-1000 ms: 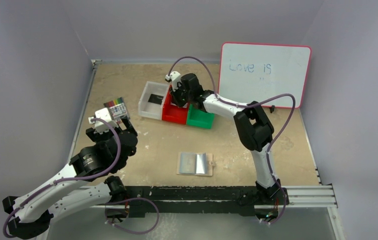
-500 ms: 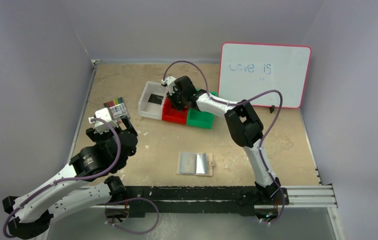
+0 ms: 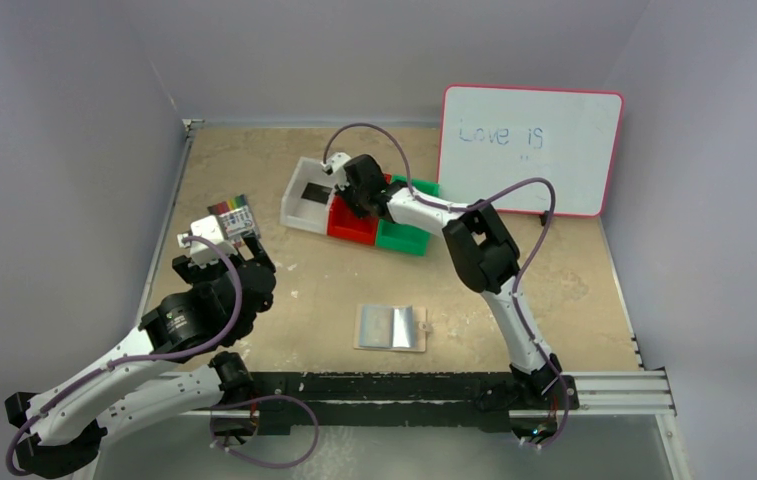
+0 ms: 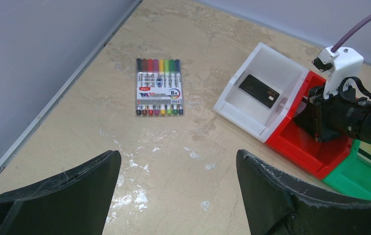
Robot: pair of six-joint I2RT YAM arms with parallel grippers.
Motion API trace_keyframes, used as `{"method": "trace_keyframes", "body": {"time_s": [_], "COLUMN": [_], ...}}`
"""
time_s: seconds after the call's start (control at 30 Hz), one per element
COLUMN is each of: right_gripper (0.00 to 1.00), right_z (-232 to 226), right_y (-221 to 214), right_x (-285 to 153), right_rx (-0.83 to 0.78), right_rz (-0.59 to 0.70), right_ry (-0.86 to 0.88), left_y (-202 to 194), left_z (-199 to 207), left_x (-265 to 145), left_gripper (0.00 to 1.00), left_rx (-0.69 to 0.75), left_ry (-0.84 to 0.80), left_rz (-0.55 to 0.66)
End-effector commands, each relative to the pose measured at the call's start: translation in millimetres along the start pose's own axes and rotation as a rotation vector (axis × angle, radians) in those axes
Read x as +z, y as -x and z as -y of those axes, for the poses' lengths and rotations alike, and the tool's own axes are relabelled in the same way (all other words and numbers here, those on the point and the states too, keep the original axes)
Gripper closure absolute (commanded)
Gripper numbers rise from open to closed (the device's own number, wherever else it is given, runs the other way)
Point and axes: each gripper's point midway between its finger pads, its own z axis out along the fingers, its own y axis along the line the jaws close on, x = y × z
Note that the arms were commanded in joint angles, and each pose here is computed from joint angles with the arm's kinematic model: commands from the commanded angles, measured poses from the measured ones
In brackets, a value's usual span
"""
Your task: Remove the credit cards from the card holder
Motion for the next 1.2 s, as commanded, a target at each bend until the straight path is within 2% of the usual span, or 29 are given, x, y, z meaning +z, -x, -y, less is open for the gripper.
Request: {"method": "trace_keyframes", "body": {"time_s": [0.0,0.37,0.77,0.87,1.03,1.17], "right_gripper": [0.89,0.84,0.87,0.87,0.83,0.68], "right_z": [17.6,-27.7,-71.9,-74.1,-68.1,-52.1], "right_y": [19.3,6.1,-44.2,-49.1,-21.1,31.5], "right_x": [-14.4,-41.8,-70.0,-79.7,-105.9,-150.9], "right_rx": [-0.053,-0.117,-0.243,-0.234,-0.174,-0.107], "right_rz": [0.043,0.055,-0.019,-0.015,0.07,0.227], "right_ry": [-0.059,0.089,0.248,0.259,0.221,0.155], "left_y": [9.8,8.7,9.0,8.6,7.6,5.9], "left_z": [1.4,2.0,1.0,0.3,1.4,3.0], "left_x": [-0.3,0.2,0.5,0.5,1.0,1.2], "left_gripper": [0.13,0.13,0.13,0.13,0.13,0.13], "left_rx": [-0.021,-0.014,-0.012,-0.009,-0.002,0.004], "left_ry": [0.003,0.006,0.014,0.016,0.018,0.014], "left_rz": [0.019,0.018,0.021,0.02,0.018,0.011]}}
